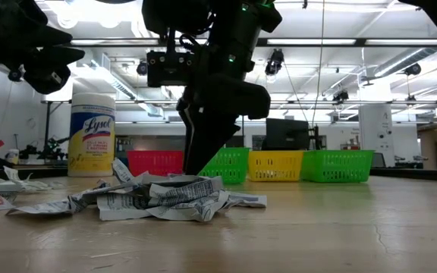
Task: Pick & Place First Aid Supplies
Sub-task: Put the alcohol pad into the yellow basket
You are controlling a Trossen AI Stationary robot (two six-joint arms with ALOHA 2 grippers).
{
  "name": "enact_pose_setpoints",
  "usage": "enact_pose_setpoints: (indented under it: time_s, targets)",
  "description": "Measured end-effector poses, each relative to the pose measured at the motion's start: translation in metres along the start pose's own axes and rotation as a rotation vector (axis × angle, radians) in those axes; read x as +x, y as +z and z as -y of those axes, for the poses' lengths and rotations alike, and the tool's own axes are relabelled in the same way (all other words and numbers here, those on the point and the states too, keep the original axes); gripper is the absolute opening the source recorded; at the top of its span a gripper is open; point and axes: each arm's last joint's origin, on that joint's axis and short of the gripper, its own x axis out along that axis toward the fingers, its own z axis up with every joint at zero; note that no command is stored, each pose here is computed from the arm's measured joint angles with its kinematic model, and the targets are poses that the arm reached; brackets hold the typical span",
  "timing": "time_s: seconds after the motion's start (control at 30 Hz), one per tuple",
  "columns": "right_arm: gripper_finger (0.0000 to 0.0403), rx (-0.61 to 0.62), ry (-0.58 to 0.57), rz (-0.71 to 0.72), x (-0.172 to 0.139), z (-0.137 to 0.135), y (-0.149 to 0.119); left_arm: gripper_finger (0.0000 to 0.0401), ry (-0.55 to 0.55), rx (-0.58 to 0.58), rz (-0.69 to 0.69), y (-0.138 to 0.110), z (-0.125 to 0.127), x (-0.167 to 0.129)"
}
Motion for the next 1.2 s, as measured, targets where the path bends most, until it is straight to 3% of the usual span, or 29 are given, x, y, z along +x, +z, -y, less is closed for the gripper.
enact_pose_setpoints:
  time_s: [0.87,1.2]
  targets:
    - [0.0159,-0.024,0.008,0.063,-0.0006,-0.0016,0.0062,0.0131,0.0,0.0,0.0,0.0,0.0,0.0]
    - [0.0157,-0.035,0.013,0.074,0.002,0.0053,0.0064,0.0131,0.0,0.0,0.0,0.0,0.0,0.0]
